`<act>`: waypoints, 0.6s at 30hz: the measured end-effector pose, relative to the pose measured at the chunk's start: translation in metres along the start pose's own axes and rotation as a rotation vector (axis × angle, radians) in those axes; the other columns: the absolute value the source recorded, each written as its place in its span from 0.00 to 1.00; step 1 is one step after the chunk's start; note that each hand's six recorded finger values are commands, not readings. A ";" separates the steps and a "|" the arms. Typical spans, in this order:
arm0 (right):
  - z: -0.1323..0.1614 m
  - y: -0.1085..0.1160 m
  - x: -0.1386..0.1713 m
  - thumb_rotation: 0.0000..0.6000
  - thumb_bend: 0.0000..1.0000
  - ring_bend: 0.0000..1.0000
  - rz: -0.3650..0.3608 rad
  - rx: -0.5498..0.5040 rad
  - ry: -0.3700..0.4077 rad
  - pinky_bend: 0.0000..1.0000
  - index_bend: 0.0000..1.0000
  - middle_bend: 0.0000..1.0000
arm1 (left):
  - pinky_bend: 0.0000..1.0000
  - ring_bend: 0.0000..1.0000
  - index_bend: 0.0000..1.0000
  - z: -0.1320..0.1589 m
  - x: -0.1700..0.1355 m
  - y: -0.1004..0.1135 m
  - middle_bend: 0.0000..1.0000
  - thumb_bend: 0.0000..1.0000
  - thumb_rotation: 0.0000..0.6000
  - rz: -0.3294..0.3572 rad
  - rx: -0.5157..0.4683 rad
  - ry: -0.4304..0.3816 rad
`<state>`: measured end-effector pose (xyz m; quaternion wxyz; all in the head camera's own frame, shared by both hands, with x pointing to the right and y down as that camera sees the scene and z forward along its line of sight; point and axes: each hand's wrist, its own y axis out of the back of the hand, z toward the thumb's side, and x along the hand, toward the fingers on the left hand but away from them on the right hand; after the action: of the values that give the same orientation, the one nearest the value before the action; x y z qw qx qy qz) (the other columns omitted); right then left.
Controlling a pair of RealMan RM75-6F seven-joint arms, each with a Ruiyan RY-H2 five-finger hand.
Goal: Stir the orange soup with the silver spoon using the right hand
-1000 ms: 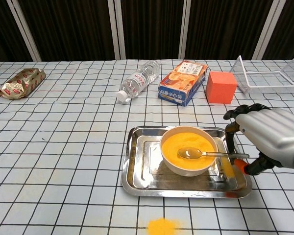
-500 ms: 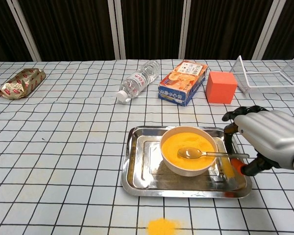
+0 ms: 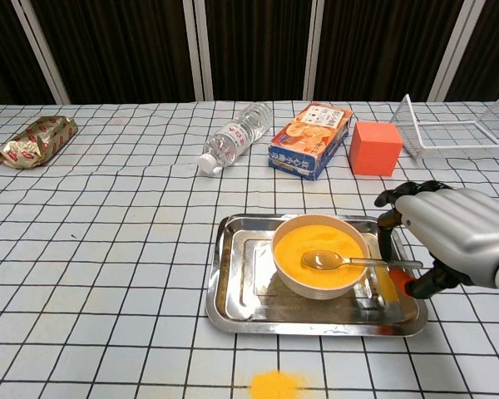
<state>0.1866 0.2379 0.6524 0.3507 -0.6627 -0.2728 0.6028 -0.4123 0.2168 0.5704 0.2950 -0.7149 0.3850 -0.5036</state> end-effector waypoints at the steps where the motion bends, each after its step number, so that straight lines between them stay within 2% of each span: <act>1: 0.000 0.000 0.000 1.00 0.47 0.00 0.000 0.000 0.001 0.00 0.51 0.14 | 0.00 0.00 0.00 0.000 0.000 0.000 0.00 0.02 1.00 0.000 0.000 0.000; 18: 0.001 0.003 0.000 1.00 0.47 0.00 -0.005 0.004 0.006 0.00 0.49 0.14 | 0.00 0.00 0.00 0.000 0.000 -0.001 0.00 0.02 1.00 -0.003 0.002 0.001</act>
<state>0.1859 0.2362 0.6501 0.3545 -0.6632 -0.2721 0.6004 -0.4121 0.2169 0.5710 0.2948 -0.7148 0.3835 -0.5051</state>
